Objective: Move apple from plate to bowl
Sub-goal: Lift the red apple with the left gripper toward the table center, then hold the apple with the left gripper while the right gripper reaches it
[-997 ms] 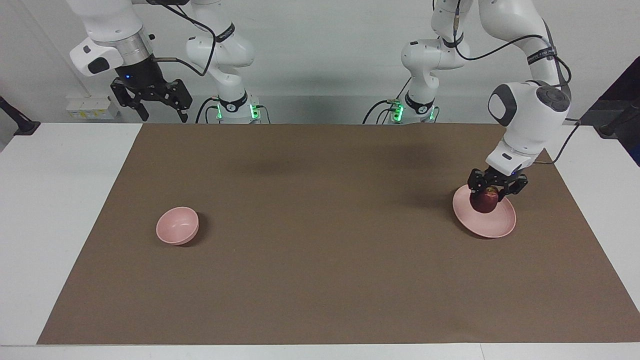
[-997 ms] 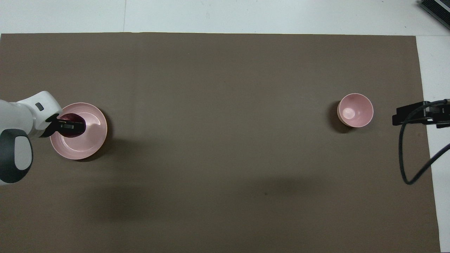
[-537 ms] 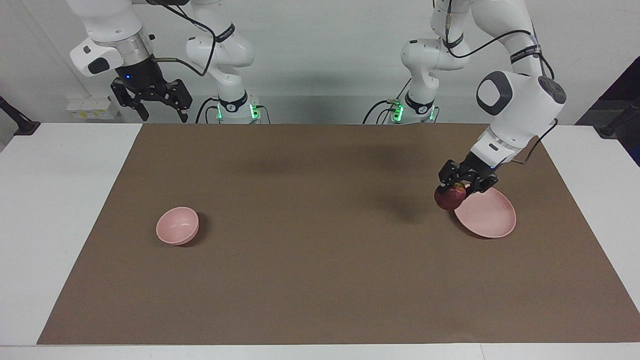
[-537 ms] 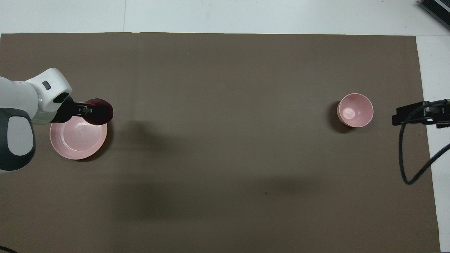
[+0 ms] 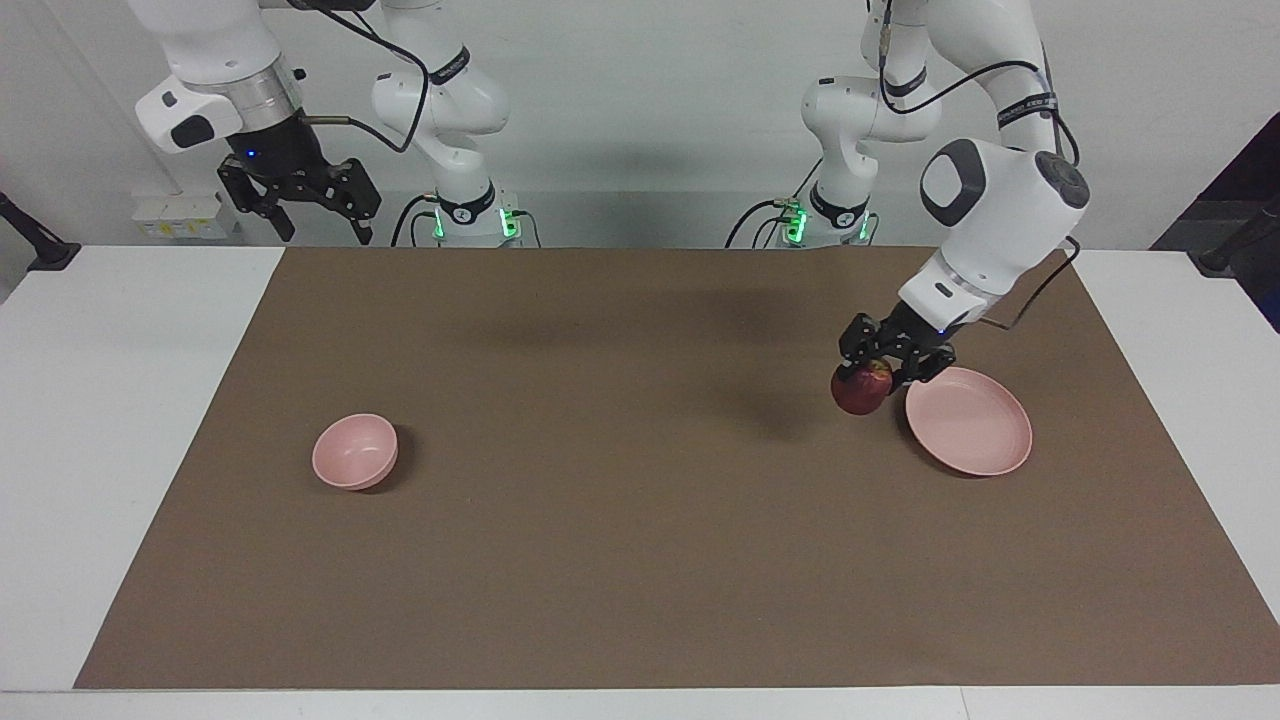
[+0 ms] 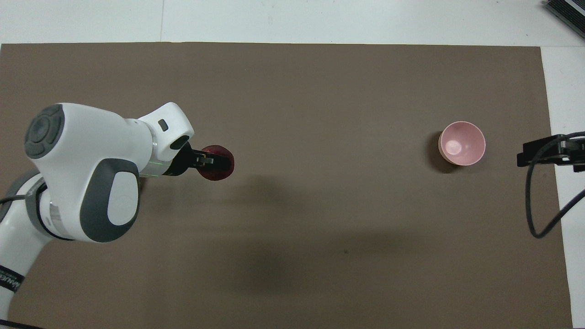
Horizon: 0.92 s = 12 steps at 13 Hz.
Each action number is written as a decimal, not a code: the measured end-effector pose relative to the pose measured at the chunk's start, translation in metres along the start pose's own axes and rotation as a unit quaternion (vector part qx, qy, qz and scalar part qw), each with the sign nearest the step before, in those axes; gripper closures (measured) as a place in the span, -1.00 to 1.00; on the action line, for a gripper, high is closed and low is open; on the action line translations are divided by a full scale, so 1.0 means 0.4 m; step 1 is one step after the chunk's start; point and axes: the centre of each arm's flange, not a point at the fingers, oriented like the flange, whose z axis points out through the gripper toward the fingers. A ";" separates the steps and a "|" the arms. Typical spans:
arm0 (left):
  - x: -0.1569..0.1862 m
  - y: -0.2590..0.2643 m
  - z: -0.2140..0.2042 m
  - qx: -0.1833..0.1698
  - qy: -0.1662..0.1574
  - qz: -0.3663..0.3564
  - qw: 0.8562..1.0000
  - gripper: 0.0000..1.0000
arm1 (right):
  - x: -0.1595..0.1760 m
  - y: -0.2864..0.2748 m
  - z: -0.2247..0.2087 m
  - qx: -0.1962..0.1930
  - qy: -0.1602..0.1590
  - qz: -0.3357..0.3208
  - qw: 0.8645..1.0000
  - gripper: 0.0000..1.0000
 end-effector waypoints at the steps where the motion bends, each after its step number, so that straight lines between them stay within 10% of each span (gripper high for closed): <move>1: -0.007 0.042 0.010 -0.014 -0.003 -0.004 1.000 -0.49 | 0.003 0.000 0.010 0.000 -0.001 0.000 1.000 -1.00; 9: -0.017 0.270 0.006 -0.144 0.036 -0.104 0.983 -0.49 | 0.029 -0.020 0.118 0.002 0.003 -0.006 1.000 -1.00; 12: -0.008 0.276 0.014 -0.183 0.039 -0.139 0.973 -0.49 | 0.037 -0.063 0.177 0.078 -0.029 0.030 0.996 -1.00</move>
